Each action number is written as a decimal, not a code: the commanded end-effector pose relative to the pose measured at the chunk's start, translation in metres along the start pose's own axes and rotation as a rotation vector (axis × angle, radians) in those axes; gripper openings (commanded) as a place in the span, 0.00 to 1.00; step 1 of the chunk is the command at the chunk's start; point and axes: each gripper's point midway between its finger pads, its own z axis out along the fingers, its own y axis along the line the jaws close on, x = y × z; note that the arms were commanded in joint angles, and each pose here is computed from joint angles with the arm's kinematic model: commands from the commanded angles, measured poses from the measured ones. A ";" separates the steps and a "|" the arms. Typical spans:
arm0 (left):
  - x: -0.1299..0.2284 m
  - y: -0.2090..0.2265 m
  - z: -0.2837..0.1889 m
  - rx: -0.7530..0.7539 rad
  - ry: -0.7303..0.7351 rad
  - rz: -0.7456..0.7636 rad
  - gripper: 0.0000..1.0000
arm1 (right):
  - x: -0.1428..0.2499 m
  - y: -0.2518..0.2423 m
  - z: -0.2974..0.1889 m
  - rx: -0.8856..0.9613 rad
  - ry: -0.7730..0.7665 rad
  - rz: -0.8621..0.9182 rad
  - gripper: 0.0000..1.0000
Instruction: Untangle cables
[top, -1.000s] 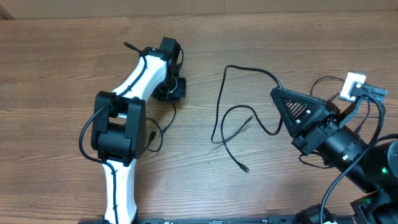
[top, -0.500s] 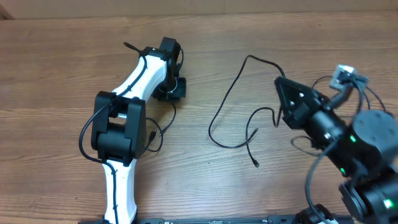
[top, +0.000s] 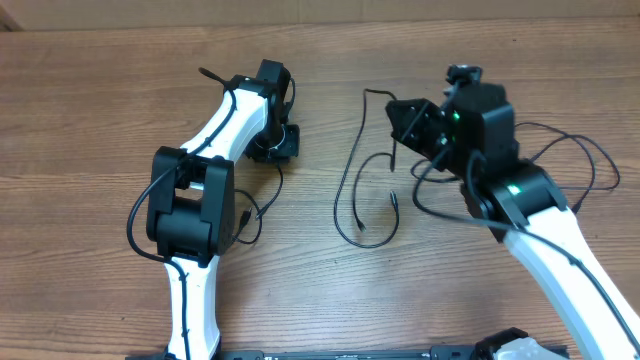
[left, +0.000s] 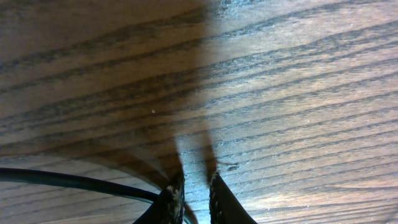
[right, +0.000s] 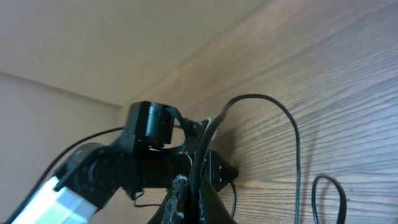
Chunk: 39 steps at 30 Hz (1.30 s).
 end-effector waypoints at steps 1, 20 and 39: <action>0.002 0.003 0.004 -0.016 0.006 -0.014 0.15 | -0.001 0.001 0.014 -0.055 0.077 0.030 0.04; 0.001 0.003 0.004 -0.016 0.005 -0.014 0.16 | 0.038 -0.125 0.053 0.222 0.365 0.245 0.54; 0.001 0.003 0.004 -0.016 0.005 -0.014 0.18 | 0.059 -0.156 0.049 0.645 0.189 -0.081 1.00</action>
